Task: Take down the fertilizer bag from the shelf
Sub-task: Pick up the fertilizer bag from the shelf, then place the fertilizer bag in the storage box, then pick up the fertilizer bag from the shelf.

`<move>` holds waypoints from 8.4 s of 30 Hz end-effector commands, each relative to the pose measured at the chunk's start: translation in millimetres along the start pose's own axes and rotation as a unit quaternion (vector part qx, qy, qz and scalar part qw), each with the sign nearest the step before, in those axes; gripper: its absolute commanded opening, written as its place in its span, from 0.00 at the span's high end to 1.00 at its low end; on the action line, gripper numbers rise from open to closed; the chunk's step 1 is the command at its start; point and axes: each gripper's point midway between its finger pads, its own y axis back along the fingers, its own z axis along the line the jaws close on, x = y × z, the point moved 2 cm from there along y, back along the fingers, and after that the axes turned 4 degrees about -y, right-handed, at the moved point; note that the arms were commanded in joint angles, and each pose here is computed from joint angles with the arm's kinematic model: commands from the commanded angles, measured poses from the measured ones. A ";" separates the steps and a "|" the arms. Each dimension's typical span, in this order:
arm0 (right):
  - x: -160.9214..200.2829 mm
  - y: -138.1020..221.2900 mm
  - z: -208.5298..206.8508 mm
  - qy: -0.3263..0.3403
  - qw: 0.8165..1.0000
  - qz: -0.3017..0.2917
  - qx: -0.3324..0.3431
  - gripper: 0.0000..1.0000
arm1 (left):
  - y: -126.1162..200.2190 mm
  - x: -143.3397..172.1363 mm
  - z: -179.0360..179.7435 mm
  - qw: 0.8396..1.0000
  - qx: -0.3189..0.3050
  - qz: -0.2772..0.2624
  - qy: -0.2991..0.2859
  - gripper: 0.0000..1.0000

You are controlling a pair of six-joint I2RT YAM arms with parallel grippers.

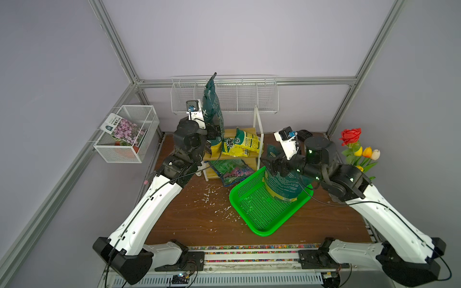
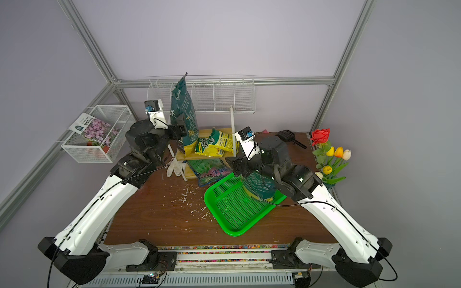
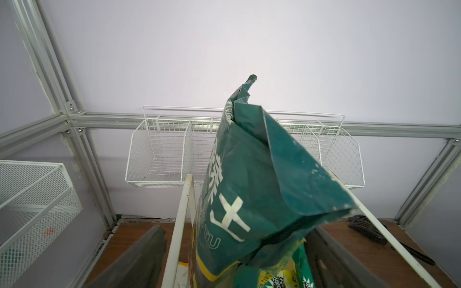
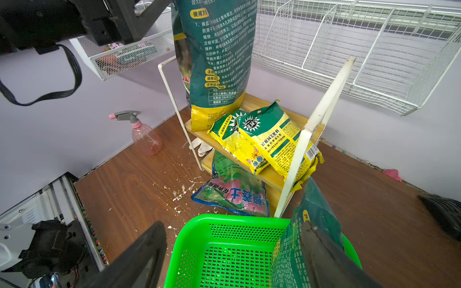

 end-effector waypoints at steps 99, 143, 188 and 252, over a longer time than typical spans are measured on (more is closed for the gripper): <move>-129.8 28.5 19.8 -0.065 0.908 -0.180 -0.374 0.18 | 181.0 -101.8 -87.9 0.851 0.519 -0.062 0.044 1.00; -1.7 76.9 50.4 -0.034 0.980 -0.073 -0.184 1.00 | 78.0 54.9 -194.1 0.854 0.500 0.118 0.083 1.00; 124.7 3.4 -10.2 0.015 0.998 0.064 -0.014 0.87 | 36.4 176.5 -230.4 0.860 0.449 0.242 0.021 0.21; 9.0 28.1 41.3 0.103 0.993 -0.030 -0.051 0.26 | 60.1 297.0 -50.9 0.833 0.229 0.282 0.417 0.13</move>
